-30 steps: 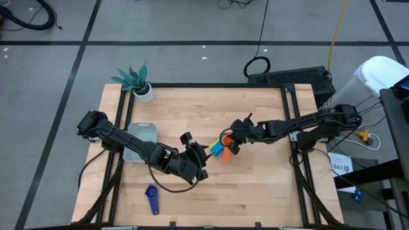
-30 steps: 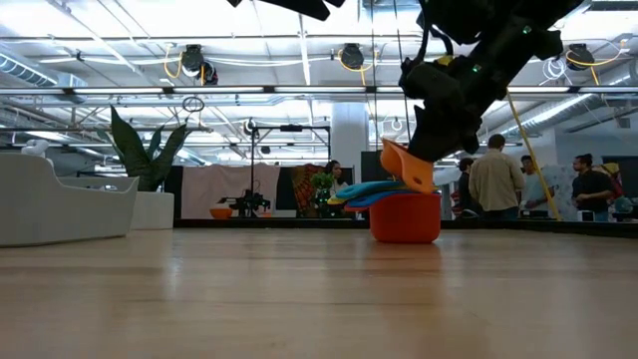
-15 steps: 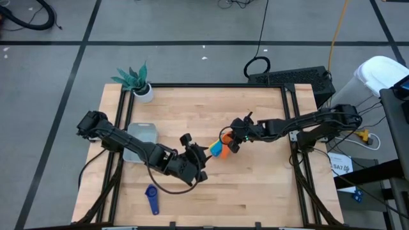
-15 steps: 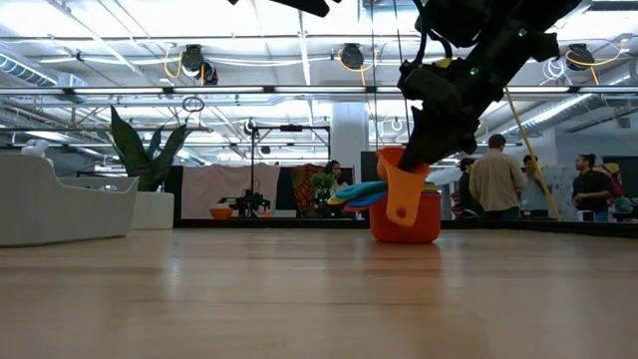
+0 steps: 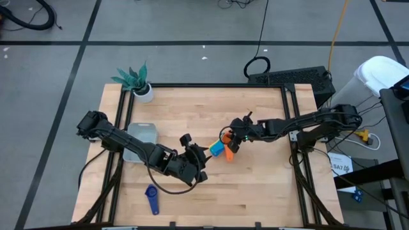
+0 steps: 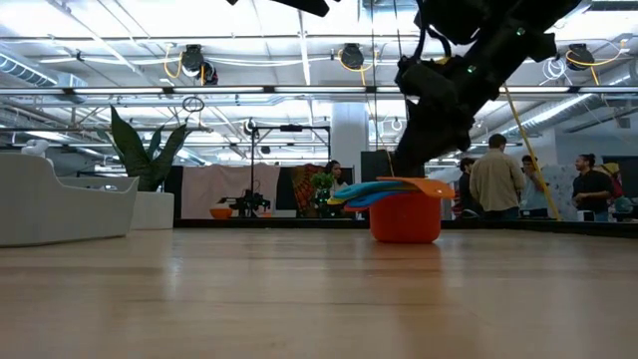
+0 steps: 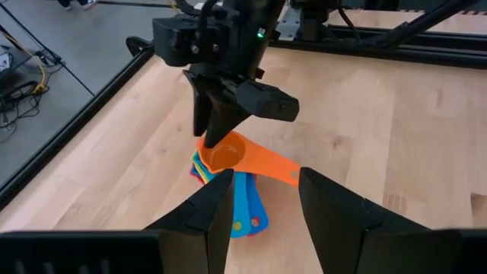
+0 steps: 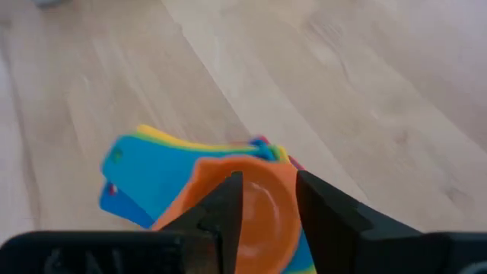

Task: Nest measuring cups in basket
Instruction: Stack the orange measuring cup on top of the light blue measuring cup, then stack the dark blue measuring cup on top of the orange measuring cup

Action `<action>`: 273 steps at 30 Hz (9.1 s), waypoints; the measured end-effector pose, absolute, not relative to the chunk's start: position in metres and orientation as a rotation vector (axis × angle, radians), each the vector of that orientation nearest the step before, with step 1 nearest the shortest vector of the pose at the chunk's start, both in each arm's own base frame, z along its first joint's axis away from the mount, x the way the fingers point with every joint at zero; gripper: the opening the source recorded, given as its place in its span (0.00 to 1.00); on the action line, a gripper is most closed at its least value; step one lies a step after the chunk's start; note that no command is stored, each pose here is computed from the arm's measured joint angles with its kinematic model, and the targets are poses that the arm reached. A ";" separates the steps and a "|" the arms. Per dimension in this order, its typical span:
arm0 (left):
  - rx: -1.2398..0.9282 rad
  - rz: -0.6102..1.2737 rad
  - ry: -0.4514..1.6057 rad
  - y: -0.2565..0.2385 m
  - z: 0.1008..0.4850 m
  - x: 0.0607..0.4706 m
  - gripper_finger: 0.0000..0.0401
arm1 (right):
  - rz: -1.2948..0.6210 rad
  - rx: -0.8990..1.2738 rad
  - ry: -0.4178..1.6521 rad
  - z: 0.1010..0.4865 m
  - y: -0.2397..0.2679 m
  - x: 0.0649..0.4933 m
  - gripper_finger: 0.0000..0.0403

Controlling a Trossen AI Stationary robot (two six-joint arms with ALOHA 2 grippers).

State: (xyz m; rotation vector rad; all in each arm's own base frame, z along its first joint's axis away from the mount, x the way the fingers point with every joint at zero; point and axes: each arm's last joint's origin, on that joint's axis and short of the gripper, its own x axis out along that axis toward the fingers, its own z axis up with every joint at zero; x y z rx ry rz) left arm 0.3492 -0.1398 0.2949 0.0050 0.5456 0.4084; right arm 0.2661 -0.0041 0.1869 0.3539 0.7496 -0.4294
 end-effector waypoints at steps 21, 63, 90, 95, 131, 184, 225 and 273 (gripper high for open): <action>-0.033 0.409 0.576 -0.137 0.292 0.348 0.38 | -0.138 -0.071 0.946 0.223 0.027 0.203 0.29; 0.063 0.603 0.797 -0.045 0.280 0.358 0.38 | 0.060 -0.096 0.842 0.130 0.069 0.243 0.00; 0.066 0.592 0.822 -0.024 0.242 0.357 0.38 | 0.097 -0.269 0.815 0.144 0.084 0.242 0.00; -0.036 0.508 0.758 -0.010 0.220 0.361 0.38 | 0.099 -0.273 0.806 0.142 0.083 0.245 0.00; -0.391 0.370 0.718 0.010 0.141 0.372 0.38 | 0.077 -0.205 0.766 0.144 0.067 0.255 0.00; -0.461 0.339 0.600 -0.004 0.149 0.379 0.38 | 0.006 -0.175 0.610 0.131 0.044 0.284 0.00; -0.597 0.522 1.004 -0.112 0.228 0.252 0.38 | 0.057 -0.338 0.850 0.117 0.084 0.227 0.00; -0.713 0.798 1.473 -0.223 0.169 0.202 0.38 | 0.028 -0.162 0.637 0.136 0.058 0.163 0.00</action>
